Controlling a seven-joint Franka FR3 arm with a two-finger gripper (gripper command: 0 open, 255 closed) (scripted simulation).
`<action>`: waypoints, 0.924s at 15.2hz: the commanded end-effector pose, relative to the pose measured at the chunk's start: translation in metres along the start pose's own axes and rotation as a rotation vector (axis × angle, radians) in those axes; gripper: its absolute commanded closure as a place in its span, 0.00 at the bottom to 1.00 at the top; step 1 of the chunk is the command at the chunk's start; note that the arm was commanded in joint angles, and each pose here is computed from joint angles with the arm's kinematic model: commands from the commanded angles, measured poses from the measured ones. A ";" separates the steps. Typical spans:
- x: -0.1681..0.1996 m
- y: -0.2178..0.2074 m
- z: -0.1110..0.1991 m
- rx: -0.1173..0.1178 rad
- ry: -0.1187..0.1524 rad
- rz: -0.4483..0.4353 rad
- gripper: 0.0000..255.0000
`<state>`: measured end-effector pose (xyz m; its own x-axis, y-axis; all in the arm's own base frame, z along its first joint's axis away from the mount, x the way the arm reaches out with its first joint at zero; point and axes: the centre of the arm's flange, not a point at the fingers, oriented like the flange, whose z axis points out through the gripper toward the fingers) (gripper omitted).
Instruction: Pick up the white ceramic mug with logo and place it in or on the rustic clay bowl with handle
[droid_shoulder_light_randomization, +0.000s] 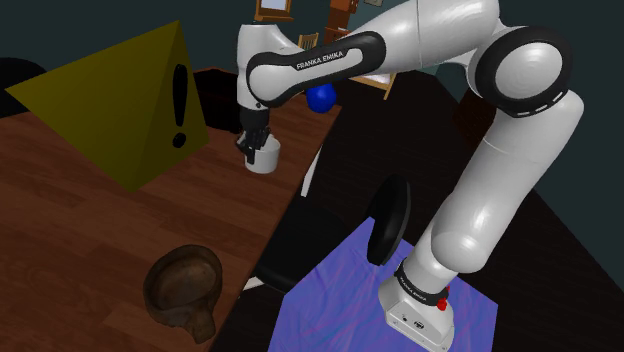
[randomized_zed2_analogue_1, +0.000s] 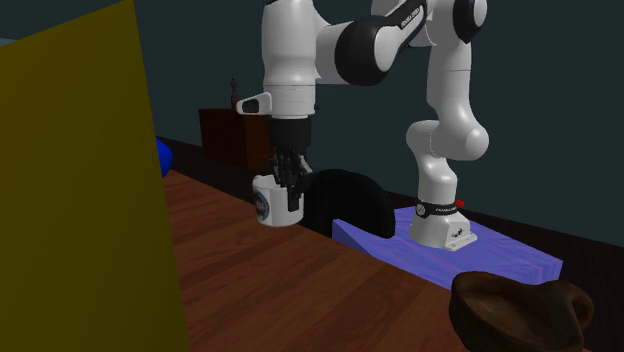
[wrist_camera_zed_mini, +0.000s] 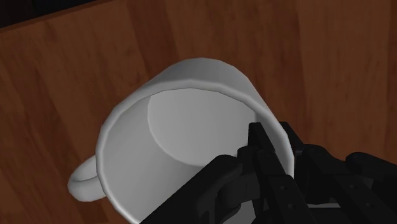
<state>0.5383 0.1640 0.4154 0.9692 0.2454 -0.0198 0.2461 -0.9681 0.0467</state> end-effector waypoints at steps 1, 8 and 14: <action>0.000 0.000 -0.010 0.000 0.000 0.000 1.00; -0.001 0.002 -0.047 0.000 0.000 0.000 1.00; -0.002 0.004 -0.079 0.000 0.000 0.000 1.00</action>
<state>0.5378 0.1639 0.4876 0.9692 0.2453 -0.0201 0.2460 -0.9681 0.0468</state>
